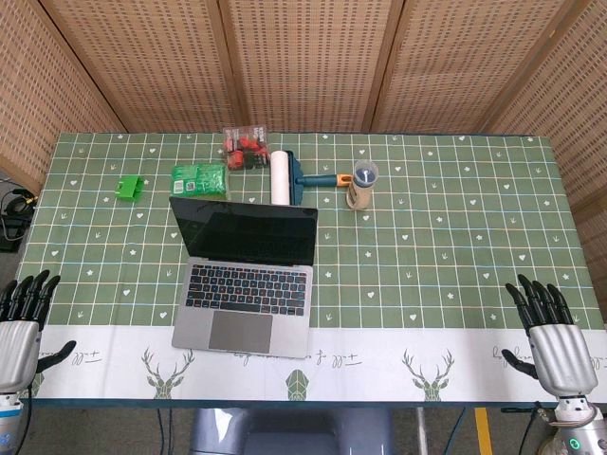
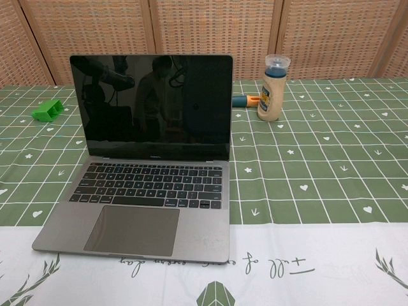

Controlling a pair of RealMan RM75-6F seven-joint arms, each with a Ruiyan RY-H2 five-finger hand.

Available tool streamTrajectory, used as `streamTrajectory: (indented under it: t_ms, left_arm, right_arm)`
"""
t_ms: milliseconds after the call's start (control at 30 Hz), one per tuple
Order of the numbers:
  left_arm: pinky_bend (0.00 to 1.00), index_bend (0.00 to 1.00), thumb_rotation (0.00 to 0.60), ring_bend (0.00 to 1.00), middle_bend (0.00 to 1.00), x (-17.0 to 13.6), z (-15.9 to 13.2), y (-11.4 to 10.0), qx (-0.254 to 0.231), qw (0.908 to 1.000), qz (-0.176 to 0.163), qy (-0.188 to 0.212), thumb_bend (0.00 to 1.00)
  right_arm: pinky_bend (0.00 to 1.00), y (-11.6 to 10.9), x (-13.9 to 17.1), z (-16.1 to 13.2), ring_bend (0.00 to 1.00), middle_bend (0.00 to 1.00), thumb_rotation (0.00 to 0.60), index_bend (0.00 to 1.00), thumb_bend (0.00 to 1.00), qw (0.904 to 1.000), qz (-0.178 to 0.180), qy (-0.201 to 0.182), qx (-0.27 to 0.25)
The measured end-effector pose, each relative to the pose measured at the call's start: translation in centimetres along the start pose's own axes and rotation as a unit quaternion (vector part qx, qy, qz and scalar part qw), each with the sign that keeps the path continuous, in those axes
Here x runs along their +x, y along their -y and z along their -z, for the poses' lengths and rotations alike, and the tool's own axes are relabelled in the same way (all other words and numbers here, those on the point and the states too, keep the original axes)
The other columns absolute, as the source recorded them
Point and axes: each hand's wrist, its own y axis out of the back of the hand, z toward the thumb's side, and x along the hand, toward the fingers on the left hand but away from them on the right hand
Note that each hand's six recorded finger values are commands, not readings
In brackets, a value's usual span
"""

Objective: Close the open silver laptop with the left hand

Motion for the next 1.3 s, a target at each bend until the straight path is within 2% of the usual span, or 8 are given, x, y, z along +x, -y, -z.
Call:
streamTrajectory:
  t_ms: [667, 767, 867, 933, 1067, 1233, 1300]
  left_arm:
    - [0.00, 0.00, 0.600, 0.00, 0.00, 0.5, -0.5, 0.1, -0.005, 0.9999, 0.010, 0.004, 0.03]
    - [0.00, 0.00, 0.600, 0.00, 0.00, 1.1, -1.1, -0.1, -0.006, 0.9998, 0.015, 0.009, 0.08]
    - [0.00, 0.00, 0.600, 0.00, 0.00, 2.1, -2.0, -0.5, -0.005, 0.9997, 0.014, 0.020, 0.21]
    - [0.00, 0.00, 0.600, 0.00, 0.00, 3.1, -3.0, -1.0, -0.008, 0.9994, 0.011, 0.031, 0.36]
    - [0.00, 0.00, 0.600, 0.00, 0.00, 5.6, -5.2, -2.0, -0.012, 0.9981, 0.006, 0.059, 0.60]
    - [0.00, 0.00, 0.600, 0.00, 0.00, 10.2, -9.0, -3.1, -0.001, 0.9949, 0.012, 0.100, 0.87]
    - [0.00, 0.00, 0.600, 0.00, 0.00, 12.1, -10.6, -3.5, 0.006, 0.9934, 0.017, 0.113, 0.94]
  right_arm:
    - [0.00, 0.1, -0.3, 0.1, 0.00, 0.00, 0.600, 0.00, 0.02, 1.0000, -0.003, 0.003, -0.003]
    - [0.00, 0.1, -0.4, 0.4, 0.00, 0.00, 0.600, 0.00, 0.02, 0.9999, -0.004, 0.007, -0.006]
    - [0.00, 0.1, -0.6, 0.7, 0.00, 0.00, 0.600, 0.00, 0.02, 0.9999, -0.005, 0.011, -0.007]
    - [0.00, 0.1, -0.7, 0.8, 0.00, 0.00, 0.600, 0.00, 0.02, 0.9999, -0.006, 0.013, -0.009]
    - [0.00, 0.2, -0.9, 1.2, 0.00, 0.00, 0.600, 0.00, 0.02, 0.9997, -0.010, 0.020, -0.012]
    - [0.00, 0.2, -1.3, 2.1, 0.00, 0.00, 0.600, 0.00, 0.02, 0.9991, -0.013, 0.037, -0.019]
    - [0.00, 0.1, -1.5, 2.6, 0.00, 0.00, 0.600, 0.00, 0.02, 0.9987, -0.012, 0.043, -0.025]
